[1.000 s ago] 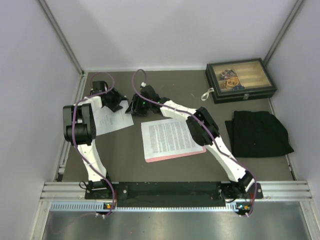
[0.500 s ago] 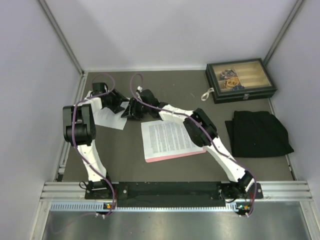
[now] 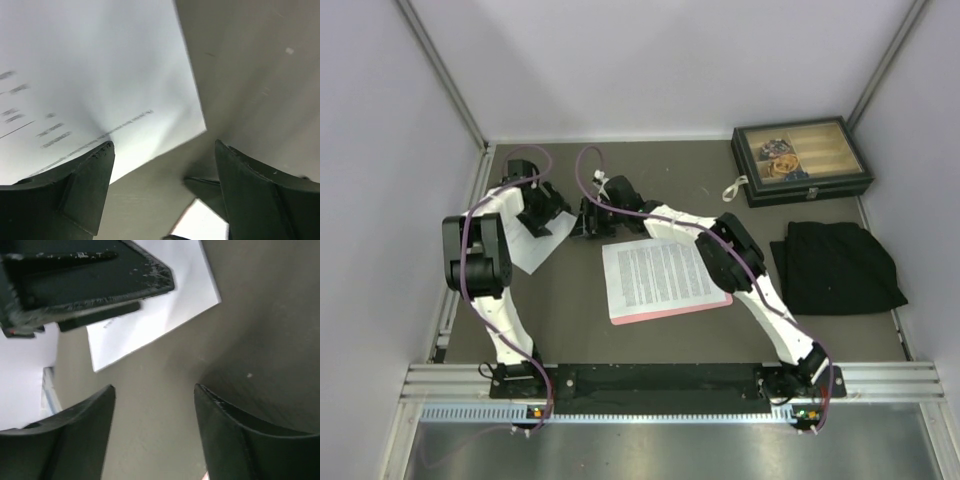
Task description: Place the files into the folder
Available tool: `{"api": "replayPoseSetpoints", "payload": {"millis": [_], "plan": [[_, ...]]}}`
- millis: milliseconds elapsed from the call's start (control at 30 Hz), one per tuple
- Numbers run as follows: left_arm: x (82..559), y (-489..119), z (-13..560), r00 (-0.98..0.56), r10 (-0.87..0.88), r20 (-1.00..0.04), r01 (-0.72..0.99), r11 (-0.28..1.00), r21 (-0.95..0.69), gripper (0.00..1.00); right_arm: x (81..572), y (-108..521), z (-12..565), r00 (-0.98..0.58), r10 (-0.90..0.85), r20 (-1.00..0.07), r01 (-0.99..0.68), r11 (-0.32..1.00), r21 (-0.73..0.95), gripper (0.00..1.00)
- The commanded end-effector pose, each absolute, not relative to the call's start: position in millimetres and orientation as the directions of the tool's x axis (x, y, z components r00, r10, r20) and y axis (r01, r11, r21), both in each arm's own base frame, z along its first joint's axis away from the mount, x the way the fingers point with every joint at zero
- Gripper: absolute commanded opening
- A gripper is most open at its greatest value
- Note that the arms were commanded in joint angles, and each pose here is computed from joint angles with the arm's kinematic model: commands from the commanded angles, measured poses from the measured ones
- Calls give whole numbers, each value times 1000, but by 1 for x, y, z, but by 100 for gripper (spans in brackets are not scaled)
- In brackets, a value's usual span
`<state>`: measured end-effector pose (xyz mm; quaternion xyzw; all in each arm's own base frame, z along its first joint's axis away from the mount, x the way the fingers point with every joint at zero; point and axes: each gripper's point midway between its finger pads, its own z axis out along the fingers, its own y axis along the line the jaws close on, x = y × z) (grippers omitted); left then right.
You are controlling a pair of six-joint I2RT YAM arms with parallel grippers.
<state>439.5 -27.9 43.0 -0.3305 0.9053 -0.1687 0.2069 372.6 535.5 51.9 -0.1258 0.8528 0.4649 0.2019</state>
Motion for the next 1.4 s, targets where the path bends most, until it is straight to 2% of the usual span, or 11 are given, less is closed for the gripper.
{"api": "replayPoseSetpoints", "payload": {"millis": [0, 67, 200, 267, 333, 433, 467, 600, 800, 967, 1367], "plan": [[430, 10, 51, -687, -648, -330, -593, 762, -262, 85, 378, 510, 50, -837, -103, -537, -469, 638, 610, 70], [433, 9, 56, -684, -651, -330, -587, 759, -281, 85, 387, 511, 54, -816, -117, -566, -500, 634, 589, 71], [439, 9, 87, -646, -652, -397, -554, 759, -343, 86, 397, 511, 57, -790, -140, -597, -539, 622, 568, 73], [436, 27, 91, -599, -664, -448, -601, 742, -296, 87, 402, 512, 58, -772, -156, -616, -562, 619, 548, 75], [430, 46, 86, -565, -692, -450, -655, 707, -266, 87, 411, 514, 62, -747, -153, -647, -580, 625, 522, 75], [420, 65, 66, -555, -729, -400, -709, 667, -230, 85, 427, 523, 68, -688, -153, -709, -628, 614, 478, 75], [414, 73, 59, -552, -733, -398, -731, 655, -192, 81, 430, 523, 49, -693, -176, -699, -625, 630, 461, 75], [397, 80, 29, -566, -753, -336, -766, 631, -123, 72, 446, 541, 64, -651, -139, -746, -656, 596, 462, 73], [361, 59, 1, -622, -757, -199, -756, 647, -101, 65, 440, 543, 57, -709, -114, -696, -603, 609, 515, 66], [326, 37, -14, -645, -759, -91, -750, 651, -115, 64, 427, 546, 52, -742, -130, -657, -588, 598, 545, 61], [304, 12, -21, -671, -741, -30, -729, 666, -157, 63, 380, 559, 37, -802, -203, -562, -572, 532, 625, 55]]}}
